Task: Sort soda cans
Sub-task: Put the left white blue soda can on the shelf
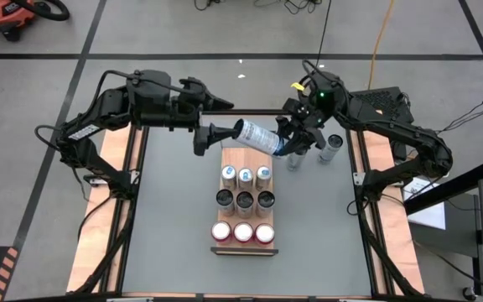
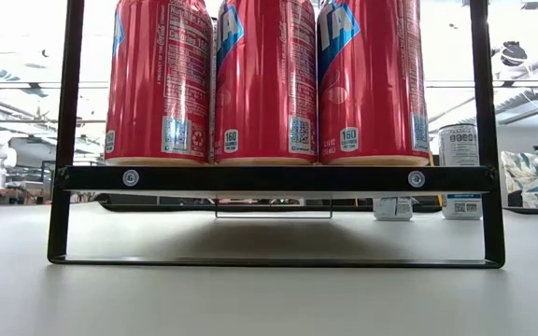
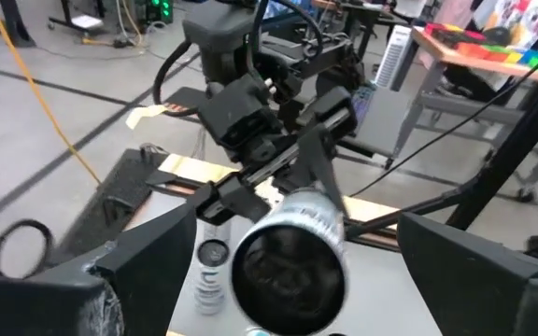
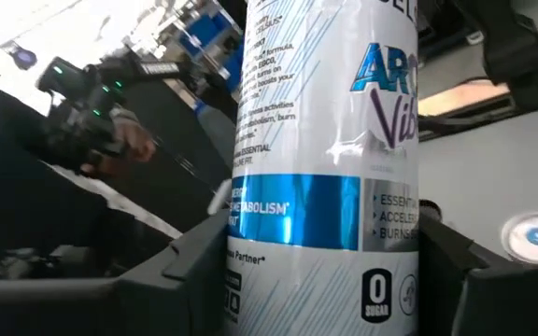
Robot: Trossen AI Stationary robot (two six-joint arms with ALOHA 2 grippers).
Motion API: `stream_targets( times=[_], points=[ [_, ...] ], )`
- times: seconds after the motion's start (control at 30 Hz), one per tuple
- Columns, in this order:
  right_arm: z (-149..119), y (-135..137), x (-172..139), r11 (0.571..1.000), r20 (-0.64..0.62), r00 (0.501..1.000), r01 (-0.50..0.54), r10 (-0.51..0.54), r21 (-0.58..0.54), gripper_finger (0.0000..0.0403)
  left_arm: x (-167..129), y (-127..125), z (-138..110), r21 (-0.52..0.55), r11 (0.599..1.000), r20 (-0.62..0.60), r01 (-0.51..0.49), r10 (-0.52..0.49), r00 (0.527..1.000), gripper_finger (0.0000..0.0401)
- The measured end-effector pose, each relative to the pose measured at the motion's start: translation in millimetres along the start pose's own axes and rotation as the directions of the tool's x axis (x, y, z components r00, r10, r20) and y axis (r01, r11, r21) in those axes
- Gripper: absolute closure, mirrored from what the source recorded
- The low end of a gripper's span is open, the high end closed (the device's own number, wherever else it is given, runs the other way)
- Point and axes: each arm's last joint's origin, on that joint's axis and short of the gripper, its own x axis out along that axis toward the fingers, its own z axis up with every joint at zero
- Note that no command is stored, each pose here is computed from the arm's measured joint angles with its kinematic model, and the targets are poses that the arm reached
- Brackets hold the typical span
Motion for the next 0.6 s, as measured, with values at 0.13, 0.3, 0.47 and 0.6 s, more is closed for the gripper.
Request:
stream_targets(
  times=[0.13, 0.3, 0.47, 0.6],
  points=[
    [3.6, 3.4, -0.2, 0.998, -0.001, 0.999, -0.050, 0.050, 0.039, 0.0190, 0.0, 1.9, 0.9, 0.036, 0.999, 0.009, -0.014, 0.014, 1.000, 0.0028],
    [3.3, 3.8, 0.0, 0.997, -0.008, 0.998, -0.059, 0.060, 0.058, 0.0190, 0.0, 2.3, 3.1, 0.085, 0.996, 0.028, -0.002, 0.000, 1.000, 0.0028],
    [4.0, 4.1, -0.1, 0.997, -0.003, 0.998, -0.059, 0.059, 0.046, 0.0190, -0.2, 0.8, 5.5, 0.105, 0.990, 0.038, 0.093, -0.097, 0.995, 0.0028],
    [4.1, 4.3, 0.4, 0.997, -0.001, 0.998, -0.057, 0.057, 0.048, 0.0190, -0.2, 0.9, 5.7, 0.191, 0.978, 0.041, 0.083, -0.092, 0.995, 0.0028]
  ],
)
